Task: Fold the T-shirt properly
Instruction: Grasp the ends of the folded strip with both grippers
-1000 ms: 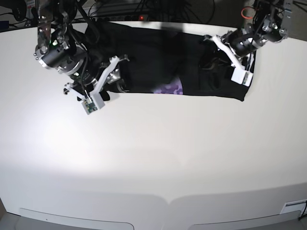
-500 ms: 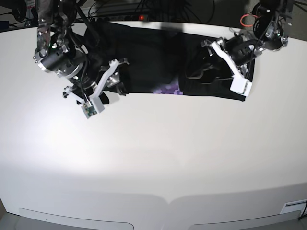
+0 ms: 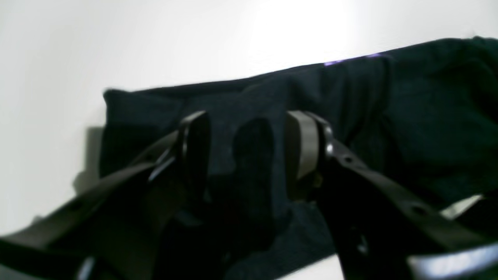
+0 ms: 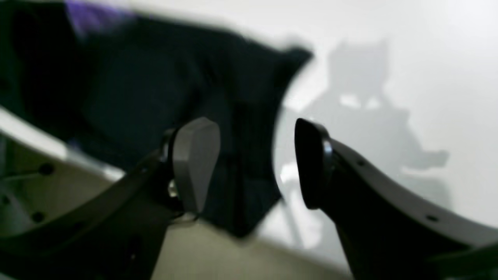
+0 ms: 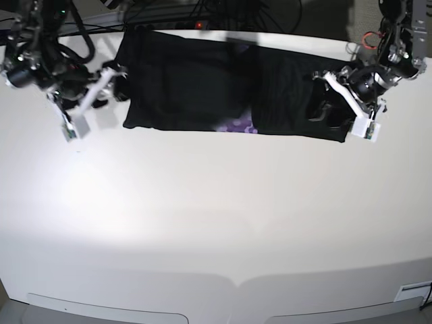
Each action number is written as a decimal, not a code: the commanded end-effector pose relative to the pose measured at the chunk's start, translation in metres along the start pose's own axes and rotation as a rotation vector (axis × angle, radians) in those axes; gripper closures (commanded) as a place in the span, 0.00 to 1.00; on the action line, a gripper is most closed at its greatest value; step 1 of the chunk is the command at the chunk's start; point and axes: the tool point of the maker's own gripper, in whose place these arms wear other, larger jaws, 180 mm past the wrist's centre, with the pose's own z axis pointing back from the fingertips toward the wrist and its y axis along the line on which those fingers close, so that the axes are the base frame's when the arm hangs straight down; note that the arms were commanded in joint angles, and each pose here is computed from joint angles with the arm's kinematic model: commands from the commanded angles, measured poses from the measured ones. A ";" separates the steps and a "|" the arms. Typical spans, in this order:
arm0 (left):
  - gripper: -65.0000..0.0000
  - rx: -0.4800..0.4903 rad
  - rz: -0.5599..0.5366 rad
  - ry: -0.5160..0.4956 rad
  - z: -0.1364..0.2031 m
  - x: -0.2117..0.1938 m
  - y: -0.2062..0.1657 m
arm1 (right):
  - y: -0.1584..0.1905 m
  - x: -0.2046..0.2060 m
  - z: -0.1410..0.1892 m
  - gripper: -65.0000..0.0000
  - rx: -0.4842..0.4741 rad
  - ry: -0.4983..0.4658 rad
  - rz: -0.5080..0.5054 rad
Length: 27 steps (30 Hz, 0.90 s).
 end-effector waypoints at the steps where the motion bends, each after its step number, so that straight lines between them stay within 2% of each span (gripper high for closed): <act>1: 0.54 0.002 0.000 -0.043 0.002 0.009 0.003 | -0.005 0.003 0.008 0.46 0.000 -0.018 -0.002; 5: 0.54 0.016 0.030 -0.047 -0.001 0.002 0.011 | -0.029 -0.027 0.014 0.46 -0.005 0.055 -0.091; 9: 0.54 0.016 0.030 -0.049 -0.001 0.003 0.012 | -0.052 -0.046 -0.004 0.46 0.002 0.093 -0.208; 17: 0.54 0.016 0.030 -0.068 -0.001 0.006 0.012 | -0.045 -0.051 -0.031 0.46 0.255 0.090 -0.297; 20: 0.54 0.016 0.031 -0.069 -0.001 0.006 0.012 | -0.043 -0.049 -0.035 0.46 0.309 0.088 -0.328; 27: 0.54 0.016 0.031 -0.076 -0.001 0.007 0.011 | -0.025 -0.035 -0.035 0.46 0.414 0.016 -0.353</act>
